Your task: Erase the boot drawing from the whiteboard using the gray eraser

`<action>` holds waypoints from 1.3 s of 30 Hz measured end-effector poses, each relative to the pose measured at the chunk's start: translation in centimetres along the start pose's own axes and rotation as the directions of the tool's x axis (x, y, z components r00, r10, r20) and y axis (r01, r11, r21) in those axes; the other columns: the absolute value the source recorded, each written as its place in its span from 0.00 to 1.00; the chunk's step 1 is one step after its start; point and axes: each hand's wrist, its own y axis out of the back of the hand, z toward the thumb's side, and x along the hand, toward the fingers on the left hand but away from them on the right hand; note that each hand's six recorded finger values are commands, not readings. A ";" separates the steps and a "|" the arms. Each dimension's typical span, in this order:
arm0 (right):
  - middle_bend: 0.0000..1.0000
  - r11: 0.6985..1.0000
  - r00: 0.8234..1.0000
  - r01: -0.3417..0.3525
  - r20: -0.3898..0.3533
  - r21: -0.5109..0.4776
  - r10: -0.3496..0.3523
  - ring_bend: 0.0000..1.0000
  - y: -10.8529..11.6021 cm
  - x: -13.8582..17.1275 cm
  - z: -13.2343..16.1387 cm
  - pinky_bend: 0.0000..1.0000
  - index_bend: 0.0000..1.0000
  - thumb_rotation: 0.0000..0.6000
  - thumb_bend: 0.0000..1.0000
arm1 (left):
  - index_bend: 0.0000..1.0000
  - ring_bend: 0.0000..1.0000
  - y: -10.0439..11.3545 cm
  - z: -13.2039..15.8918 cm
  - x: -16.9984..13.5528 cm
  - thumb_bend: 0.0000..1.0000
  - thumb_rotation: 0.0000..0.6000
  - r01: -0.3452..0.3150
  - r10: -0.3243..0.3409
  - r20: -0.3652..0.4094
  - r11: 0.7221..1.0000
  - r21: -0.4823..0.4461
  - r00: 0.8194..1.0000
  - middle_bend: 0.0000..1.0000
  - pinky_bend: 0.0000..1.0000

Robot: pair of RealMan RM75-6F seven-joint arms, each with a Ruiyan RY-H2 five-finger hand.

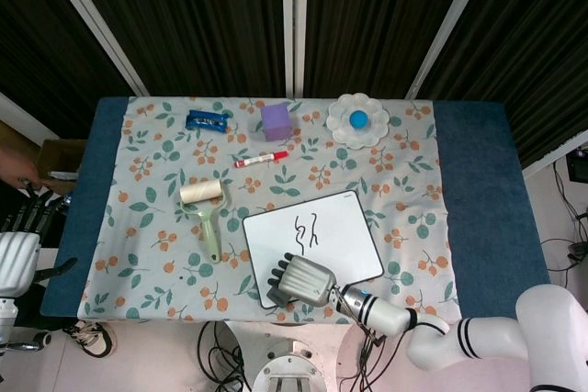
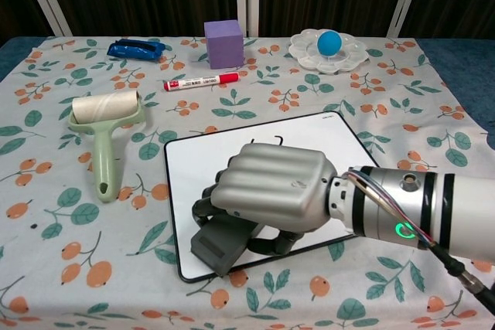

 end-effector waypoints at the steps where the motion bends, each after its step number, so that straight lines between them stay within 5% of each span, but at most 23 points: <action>1: 0.73 1.000 1.000 -0.002 0.002 -0.002 0.002 0.62 0.0 -0.3 0.0 0.68 0.80 1.00 0.38 | 0.09 0.04 0.0 -0.1 0.0 0.03 0.93 0.000 0.000 -0.001 1.000 0.000 1.000 0.05 0.16; 20: 0.73 1.000 0.996 0.008 0.090 -0.011 -0.007 0.62 1.2 -5.4 -2.1 0.68 0.80 1.00 0.38 | 0.09 0.04 0.1 -0.7 -0.3 0.03 0.93 0.001 -0.001 -0.014 1.000 0.006 1.000 0.05 0.16; 39: 0.73 0.999 0.999 -0.036 0.027 0.032 0.035 0.62 -0.2 1.7 -1.1 0.68 0.80 1.00 0.38 | 0.09 0.04 0.0 0.1 -0.7 0.03 0.93 0.001 -0.001 0.003 1.000 0.006 1.000 0.05 0.16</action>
